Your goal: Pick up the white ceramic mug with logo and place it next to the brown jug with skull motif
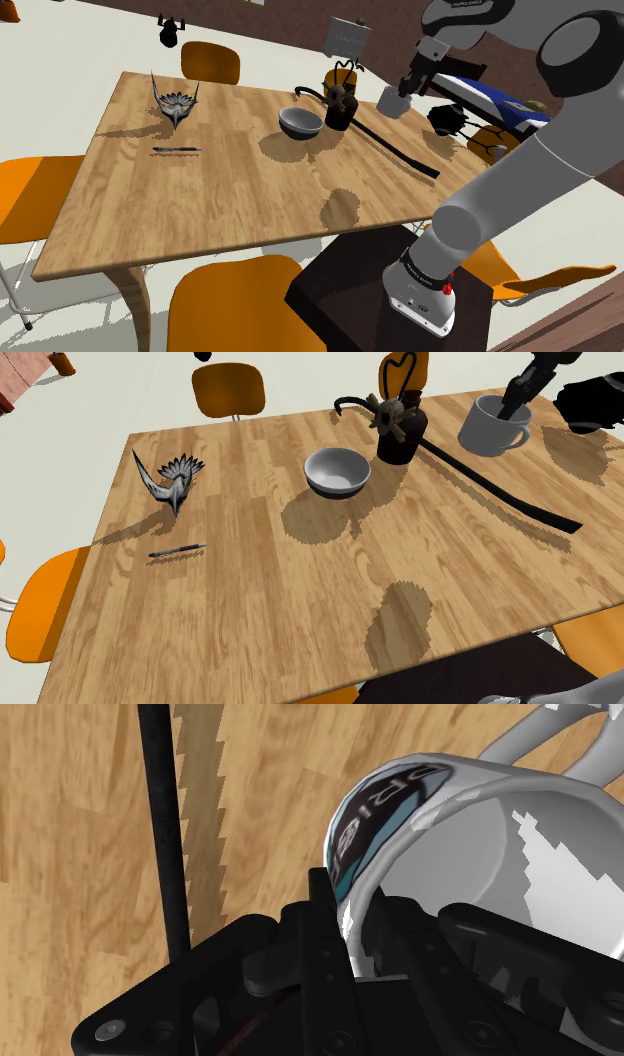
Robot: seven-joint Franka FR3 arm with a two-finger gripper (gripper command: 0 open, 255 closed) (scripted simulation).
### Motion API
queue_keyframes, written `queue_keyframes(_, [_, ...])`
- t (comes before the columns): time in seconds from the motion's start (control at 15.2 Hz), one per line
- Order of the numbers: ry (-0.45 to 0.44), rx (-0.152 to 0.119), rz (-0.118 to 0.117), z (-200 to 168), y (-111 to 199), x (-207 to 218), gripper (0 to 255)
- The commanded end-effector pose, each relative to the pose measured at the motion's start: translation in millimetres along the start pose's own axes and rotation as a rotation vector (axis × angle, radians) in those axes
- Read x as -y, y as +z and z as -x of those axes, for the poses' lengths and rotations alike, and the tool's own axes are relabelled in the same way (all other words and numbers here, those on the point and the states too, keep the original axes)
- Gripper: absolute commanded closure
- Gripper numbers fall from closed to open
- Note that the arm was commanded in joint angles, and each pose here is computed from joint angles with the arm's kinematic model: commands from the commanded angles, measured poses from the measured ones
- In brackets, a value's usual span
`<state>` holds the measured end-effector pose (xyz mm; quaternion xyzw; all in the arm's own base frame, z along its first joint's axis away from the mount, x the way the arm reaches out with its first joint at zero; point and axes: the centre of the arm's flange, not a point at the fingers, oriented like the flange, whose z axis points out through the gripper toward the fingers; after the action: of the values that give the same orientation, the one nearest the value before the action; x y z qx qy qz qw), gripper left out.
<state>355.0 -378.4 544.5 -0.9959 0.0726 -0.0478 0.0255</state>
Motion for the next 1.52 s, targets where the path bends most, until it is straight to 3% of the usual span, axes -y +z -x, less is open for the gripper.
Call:
queue_keyframes(0.0, [0.000, -0.001, 0.000, 1, 11, -1, 255])
queue_keyframes(1.45, [0.000, -0.001, 0.000, 11, 126, -8, 255])
